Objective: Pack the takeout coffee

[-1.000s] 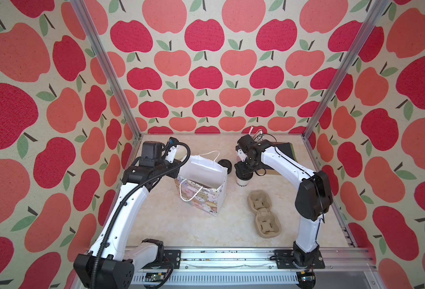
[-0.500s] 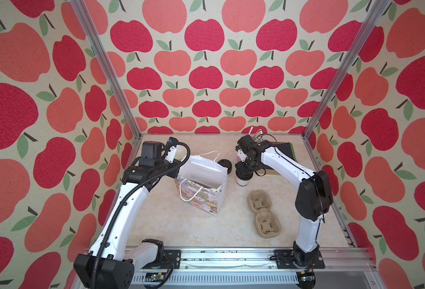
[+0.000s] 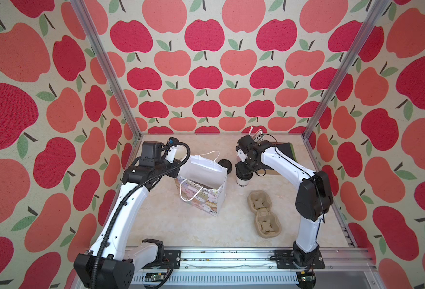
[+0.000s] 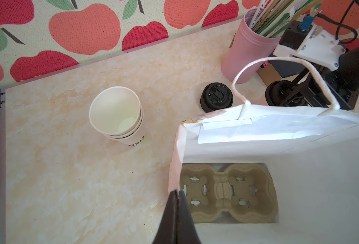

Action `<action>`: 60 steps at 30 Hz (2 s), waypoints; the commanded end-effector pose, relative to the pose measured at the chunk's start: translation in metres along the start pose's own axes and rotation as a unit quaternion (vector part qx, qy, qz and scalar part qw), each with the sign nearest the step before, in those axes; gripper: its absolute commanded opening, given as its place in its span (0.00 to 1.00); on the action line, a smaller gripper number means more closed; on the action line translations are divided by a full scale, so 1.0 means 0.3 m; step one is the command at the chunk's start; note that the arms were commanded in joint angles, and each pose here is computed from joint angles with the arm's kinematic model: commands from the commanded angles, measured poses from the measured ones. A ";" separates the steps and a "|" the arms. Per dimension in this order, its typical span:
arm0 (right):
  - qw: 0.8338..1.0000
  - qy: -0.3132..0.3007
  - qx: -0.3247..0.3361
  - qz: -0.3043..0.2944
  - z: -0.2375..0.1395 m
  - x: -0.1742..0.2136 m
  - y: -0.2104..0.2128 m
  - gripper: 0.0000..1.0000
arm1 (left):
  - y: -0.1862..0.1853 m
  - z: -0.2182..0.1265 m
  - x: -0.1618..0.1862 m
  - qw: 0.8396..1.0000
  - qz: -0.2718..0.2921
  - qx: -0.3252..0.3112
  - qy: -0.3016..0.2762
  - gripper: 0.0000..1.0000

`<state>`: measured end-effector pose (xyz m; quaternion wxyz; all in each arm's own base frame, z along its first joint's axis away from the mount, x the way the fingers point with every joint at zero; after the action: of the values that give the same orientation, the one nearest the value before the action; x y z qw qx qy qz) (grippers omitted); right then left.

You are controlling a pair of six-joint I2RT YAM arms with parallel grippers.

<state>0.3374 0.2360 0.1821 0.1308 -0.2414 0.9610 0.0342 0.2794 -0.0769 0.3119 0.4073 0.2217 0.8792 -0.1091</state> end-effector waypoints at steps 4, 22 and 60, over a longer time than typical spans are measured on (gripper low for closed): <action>0.997 0.077 0.017 -0.005 0.105 0.092 -0.020 0.70 | -0.006 0.021 0.004 1.000 -0.012 0.020 0.004 0.00; 0.996 0.078 0.037 -0.024 0.018 0.074 -0.019 0.69 | 0.048 0.058 -0.093 0.998 -0.060 0.024 -0.002 0.00; 0.999 0.038 0.010 -0.030 -0.051 0.063 0.021 0.68 | 0.068 0.029 -0.039 0.997 -0.054 0.051 0.006 0.54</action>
<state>0.3265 0.2355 0.1869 0.1140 -0.2532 0.9605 0.0199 0.2999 -0.0653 0.3168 0.3965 0.1836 0.8829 -0.1719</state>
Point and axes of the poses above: each gripper's point midway between its finger pads, its own z axis out along the fingers, its own y axis along the line the jaws close on, x = y × z, the point moved 6 cm from there along -z, back along the fingers, and after that the axes turned 2 degrees about z, right-handed, at the moved point
